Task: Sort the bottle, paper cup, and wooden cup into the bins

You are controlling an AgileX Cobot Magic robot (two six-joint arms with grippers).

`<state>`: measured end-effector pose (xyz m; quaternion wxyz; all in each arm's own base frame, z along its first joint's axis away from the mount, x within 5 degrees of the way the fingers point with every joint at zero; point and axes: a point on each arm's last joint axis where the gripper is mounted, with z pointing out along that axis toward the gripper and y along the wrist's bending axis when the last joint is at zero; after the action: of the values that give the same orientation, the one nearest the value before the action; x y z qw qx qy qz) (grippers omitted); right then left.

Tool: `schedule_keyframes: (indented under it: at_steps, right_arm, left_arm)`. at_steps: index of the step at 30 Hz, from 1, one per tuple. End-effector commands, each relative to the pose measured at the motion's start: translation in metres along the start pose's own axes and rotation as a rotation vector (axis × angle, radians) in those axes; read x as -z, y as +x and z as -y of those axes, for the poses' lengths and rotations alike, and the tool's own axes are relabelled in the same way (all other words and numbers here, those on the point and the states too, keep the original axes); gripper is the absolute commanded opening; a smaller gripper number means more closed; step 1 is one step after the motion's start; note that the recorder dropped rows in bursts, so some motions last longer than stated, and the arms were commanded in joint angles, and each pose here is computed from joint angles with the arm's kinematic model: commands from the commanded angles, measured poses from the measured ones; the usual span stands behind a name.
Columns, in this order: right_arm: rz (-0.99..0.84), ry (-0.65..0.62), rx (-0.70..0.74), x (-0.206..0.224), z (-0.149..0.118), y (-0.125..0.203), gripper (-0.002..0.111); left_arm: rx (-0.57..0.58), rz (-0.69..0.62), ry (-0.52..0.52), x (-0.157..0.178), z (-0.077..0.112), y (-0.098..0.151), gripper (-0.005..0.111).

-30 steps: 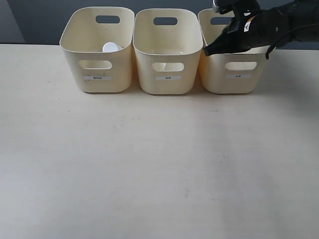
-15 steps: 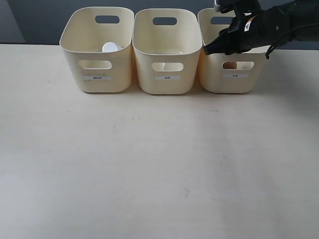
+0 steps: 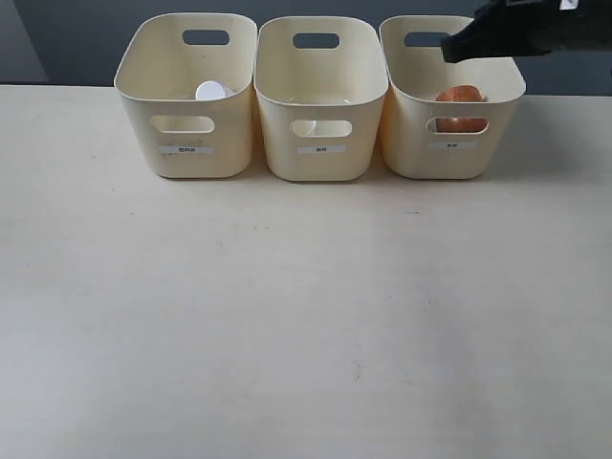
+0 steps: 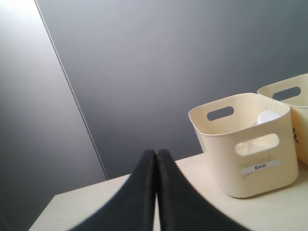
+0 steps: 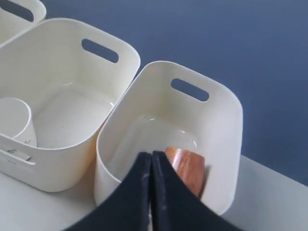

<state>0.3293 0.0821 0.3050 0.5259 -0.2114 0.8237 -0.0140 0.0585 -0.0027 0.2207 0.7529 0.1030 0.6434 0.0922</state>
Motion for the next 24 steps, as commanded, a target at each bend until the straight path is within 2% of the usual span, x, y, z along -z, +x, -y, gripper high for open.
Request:
schedule_keyframes:
  at_steps: [1,6,12,19,24]
  right_arm:
    - [0.086,0.025,-0.026,0.052,0.003,-0.001,-0.001]
    - [0.186,0.048,-0.044,0.108,0.002,0.005,-0.001]
    - [0.289,0.064,-0.082,0.162,-0.003,0.027,-0.001]
    - [0.38,0.063,-0.154,0.206,-0.011,0.056,-0.001]
    - [0.357,0.059,-0.164,0.228,-0.016,0.077,-0.001]
  left_arm:
    - [0.002,0.005,0.001,0.0,0.0,0.0,0.0]
    - [0.002,0.005,0.001,0.0,0.0,0.0,0.0]
    - [0.002,0.005,0.001,0.0,0.0,0.0,0.0]
    - [0.002,0.005,0.001,0.0,0.0,0.0,0.0]
    - [0.002,0.005,0.001,0.0,0.0,0.0,0.0]
